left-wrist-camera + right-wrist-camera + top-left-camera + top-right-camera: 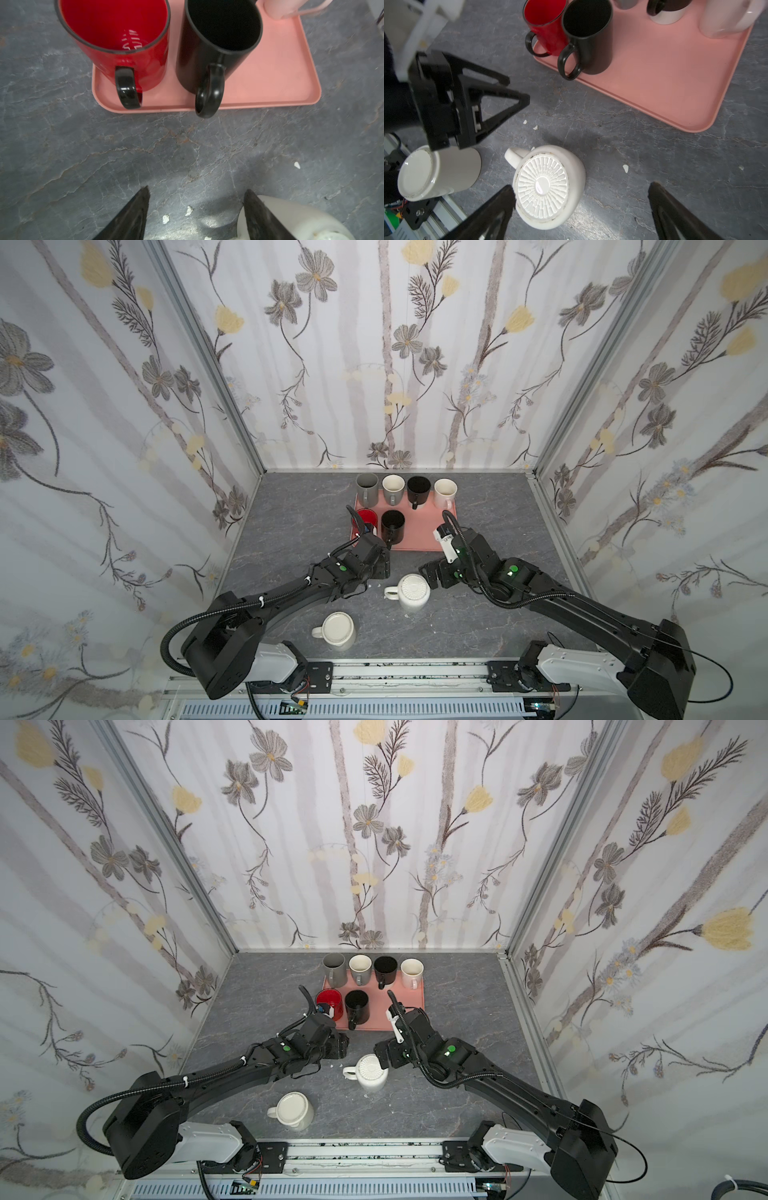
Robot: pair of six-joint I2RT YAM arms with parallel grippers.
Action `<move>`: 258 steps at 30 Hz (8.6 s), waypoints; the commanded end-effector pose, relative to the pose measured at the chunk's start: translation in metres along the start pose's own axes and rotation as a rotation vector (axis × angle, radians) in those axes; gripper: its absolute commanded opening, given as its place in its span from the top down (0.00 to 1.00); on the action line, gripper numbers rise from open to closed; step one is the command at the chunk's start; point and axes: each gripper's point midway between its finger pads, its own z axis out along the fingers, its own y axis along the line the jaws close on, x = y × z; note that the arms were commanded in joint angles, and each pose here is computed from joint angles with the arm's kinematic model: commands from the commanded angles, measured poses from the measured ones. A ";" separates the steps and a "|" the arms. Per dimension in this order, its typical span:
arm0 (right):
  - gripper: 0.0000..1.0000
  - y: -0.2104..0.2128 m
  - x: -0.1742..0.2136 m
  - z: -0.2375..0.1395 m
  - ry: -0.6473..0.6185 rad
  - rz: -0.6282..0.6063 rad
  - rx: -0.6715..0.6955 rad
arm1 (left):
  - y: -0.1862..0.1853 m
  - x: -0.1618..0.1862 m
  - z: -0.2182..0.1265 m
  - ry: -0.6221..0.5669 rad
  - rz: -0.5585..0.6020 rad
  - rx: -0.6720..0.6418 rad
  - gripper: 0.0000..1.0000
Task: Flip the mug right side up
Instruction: 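Tip the white mug up with the right gripper while the left gripper approaches, then grasp the white mug's handle with the left gripper while the right releases, then lift the white mug with the left gripper toward the right gripper, then grasp the white mug's handle with the right gripper while the left releases, then lower the white mug upright onto the tray and open the right gripper, then reach the right gripper to the upside-down cream mug and grasp it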
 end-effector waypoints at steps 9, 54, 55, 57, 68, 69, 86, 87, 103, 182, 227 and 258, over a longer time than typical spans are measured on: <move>0.00 -0.027 -0.022 -0.007 -0.109 0.096 0.031 | 0.000 0.049 0.006 0.135 0.089 -0.082 0.30; 0.00 -0.041 -0.026 0.000 -0.124 0.147 0.008 | -0.079 0.105 -0.031 0.137 0.520 0.146 0.70; 0.00 -0.042 -0.026 0.000 -0.124 0.149 0.010 | -0.080 0.106 -0.030 0.137 0.530 0.149 0.71; 0.00 -0.043 -0.025 0.001 -0.121 0.154 0.010 | -0.078 0.109 -0.028 0.140 0.548 0.143 0.74; 0.00 -0.044 -0.026 0.000 -0.136 0.175 0.000 | -0.082 0.105 -0.028 0.086 0.574 0.126 0.92; 0.00 -0.043 -0.027 -0.001 -0.141 0.178 -0.003 | -0.082 0.105 -0.027 0.083 0.576 0.122 0.95; 0.00 -0.042 -0.032 -0.014 -0.227 0.218 -0.033 | -0.096 0.065 -0.046 -0.114 0.454 0.176 1.00; 0.00 -0.041 -0.034 -0.016 -0.242 0.221 -0.038 | -0.096 0.061 -0.049 -0.127 0.438 0.186 1.00; 0.00 -0.007 -0.079 -0.074 -0.557 0.286 -0.308 | -0.097 -0.065 -0.136 -0.530 0.082 0.484 1.00; 1.00 -0.030 -0.081 0.003 -0.217 0.148 -0.008 | -0.051 -0.143 -0.200 -0.812 -0.168 0.575 0.00; 0.86 -0.070 -0.022 0.143 0.174 -0.080 0.368 | -0.018 -0.125 -0.203 -0.824 -0.197 0.469 0.00; 0.00 0.140 -0.033 0.035 -0.194 -0.352 -0.391 | 0.035 -0.127 -0.217 -0.884 -0.297 0.216 0.00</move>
